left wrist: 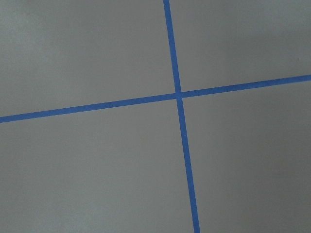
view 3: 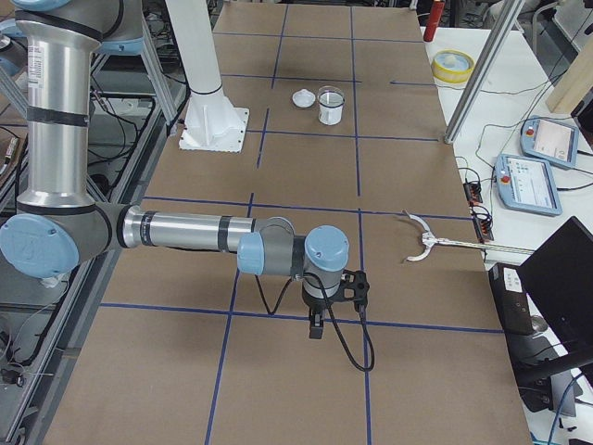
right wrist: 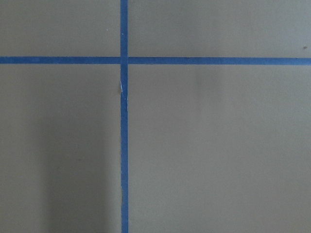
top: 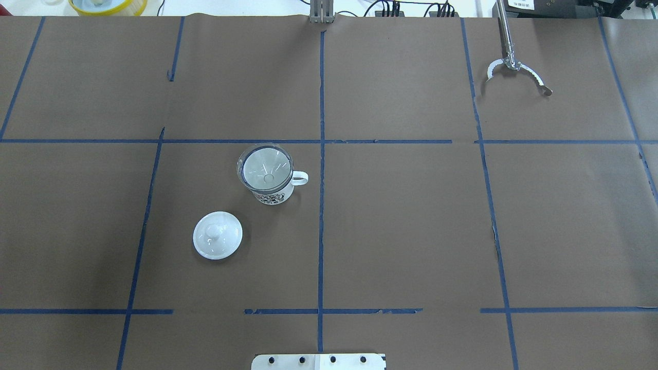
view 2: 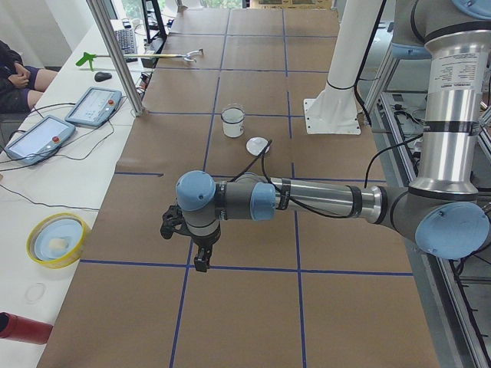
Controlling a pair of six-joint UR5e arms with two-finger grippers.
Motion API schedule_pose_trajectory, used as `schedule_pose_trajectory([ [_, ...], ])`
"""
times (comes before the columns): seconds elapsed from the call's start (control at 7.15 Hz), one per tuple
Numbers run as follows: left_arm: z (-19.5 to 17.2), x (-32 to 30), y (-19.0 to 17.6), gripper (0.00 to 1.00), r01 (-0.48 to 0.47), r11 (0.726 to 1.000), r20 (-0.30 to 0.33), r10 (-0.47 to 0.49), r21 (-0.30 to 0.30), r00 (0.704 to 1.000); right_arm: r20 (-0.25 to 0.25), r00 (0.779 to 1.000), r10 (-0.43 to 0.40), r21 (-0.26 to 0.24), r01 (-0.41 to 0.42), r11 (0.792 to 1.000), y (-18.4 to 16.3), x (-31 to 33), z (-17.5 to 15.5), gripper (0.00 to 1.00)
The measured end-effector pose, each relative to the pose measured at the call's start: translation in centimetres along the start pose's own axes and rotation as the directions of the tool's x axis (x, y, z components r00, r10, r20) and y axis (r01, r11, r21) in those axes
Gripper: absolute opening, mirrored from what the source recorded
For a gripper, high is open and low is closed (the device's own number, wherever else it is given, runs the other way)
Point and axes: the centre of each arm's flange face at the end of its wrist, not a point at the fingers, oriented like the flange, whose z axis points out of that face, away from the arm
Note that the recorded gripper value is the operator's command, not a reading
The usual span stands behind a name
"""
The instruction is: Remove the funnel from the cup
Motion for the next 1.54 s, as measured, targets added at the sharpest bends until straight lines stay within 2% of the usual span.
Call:
schedule_pose_trajectory([
  [0.7, -0.6, 1.0, -0.3, 1.0, -0.02, 1.0, -0.04, 0.021, 0.023, 0.999, 0.0, 1.0, 0.0, 0.0, 0.0, 1.0, 0.0, 0.0, 0.0, 1.0],
  [0.98, -2.6, 3.0, -2.6, 1.0, -0.074, 0.995, -0.033, 0.076, 0.071, 0.997, 0.0, 1.0, 0.0, 0.0, 0.0, 1.0, 0.0, 0.0, 0.0, 1.0],
  [1.12, -4.3, 4.3, -4.7, 1.0, -0.124, 0.986, -0.005, 0.126, 0.115, 0.992, 0.0, 1.0, 0.0, 0.0, 0.0, 1.0, 0.0, 0.0, 0.0, 1.0],
  [1.26, -6.4, 5.6, -7.2, 1.0, -0.188, 0.968, 0.062, 0.179, 0.167, 0.982, 0.0, 1.0, 0.0, 0.0, 0.0, 1.0, 0.0, 0.0, 0.0, 1.0],
  [1.4, -8.8, 6.8, -9.4, 1.0, -0.262, 0.938, 0.159, 0.23, 0.227, 0.96, 0.0, 1.0, 0.0, 0.0, 0.0, 1.0, 0.0, 0.0, 0.0, 1.0],
  [1.54, -10.5, 8.0, -10.7, 1.0, -0.316, 0.905, 0.214, 0.262, 0.283, 0.941, 0.0, 1.0, 0.0, 0.0, 0.0, 1.0, 0.0, 0.0, 0.0, 1.0],
])
